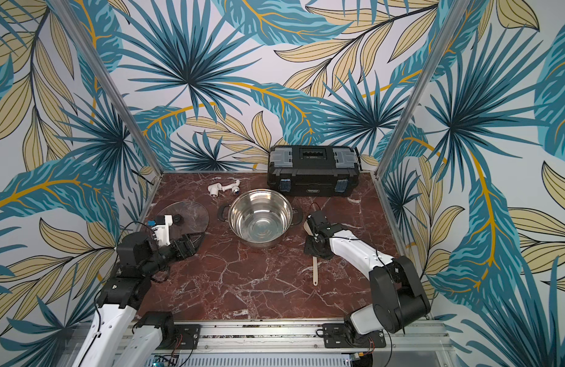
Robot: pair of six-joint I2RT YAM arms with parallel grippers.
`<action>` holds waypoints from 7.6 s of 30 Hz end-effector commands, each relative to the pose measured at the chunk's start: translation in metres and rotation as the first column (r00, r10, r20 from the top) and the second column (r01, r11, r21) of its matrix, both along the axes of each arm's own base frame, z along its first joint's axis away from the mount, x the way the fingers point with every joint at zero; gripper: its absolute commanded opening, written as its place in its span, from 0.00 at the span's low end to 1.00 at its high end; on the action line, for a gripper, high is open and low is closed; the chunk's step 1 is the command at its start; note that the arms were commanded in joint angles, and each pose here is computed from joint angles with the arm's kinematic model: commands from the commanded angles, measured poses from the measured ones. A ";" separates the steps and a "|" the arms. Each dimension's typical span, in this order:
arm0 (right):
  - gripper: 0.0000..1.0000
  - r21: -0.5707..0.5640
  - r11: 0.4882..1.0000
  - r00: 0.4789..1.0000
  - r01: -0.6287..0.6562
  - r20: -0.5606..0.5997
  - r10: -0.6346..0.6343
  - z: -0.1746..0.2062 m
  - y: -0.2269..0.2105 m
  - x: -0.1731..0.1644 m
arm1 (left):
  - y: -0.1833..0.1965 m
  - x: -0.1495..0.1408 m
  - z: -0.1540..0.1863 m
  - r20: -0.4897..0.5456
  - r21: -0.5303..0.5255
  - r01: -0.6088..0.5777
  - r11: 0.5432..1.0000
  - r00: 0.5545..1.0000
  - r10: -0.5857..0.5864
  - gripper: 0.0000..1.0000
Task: Stir the soup with a spoon
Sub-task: Pick up the spoon from the center of the board, then adjust the spoon, then stir the soup in the pan with a stick.
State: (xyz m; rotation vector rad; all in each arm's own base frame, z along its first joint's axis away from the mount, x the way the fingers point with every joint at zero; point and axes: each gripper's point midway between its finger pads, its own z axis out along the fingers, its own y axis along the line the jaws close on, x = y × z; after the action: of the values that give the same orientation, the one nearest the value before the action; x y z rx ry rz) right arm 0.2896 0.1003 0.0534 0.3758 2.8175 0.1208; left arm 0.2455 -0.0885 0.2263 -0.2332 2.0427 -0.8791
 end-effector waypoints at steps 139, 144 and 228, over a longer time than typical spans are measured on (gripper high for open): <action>0.28 0.657 0.738 0.980 -0.155 0.199 0.029 0.250 0.173 0.020 | -0.209 0.002 0.102 0.444 0.793 0.024 0.609 0.662 -0.604 0.00; 0.58 0.570 0.796 0.940 -0.205 0.340 -0.001 0.282 0.147 0.024 | -0.195 0.003 0.089 0.371 0.820 0.042 0.571 0.721 -0.586 0.00; 0.99 -0.018 0.896 0.765 -0.444 0.514 0.389 0.210 0.079 -0.026 | -0.110 0.044 0.028 -0.335 0.773 0.464 0.432 0.878 -0.342 0.00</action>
State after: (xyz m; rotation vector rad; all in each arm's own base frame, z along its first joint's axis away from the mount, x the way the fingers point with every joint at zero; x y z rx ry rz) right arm 0.2608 0.1767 0.2576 -0.2650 2.3361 0.3914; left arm 0.2886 -0.2201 0.2454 0.8436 2.4552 -0.1304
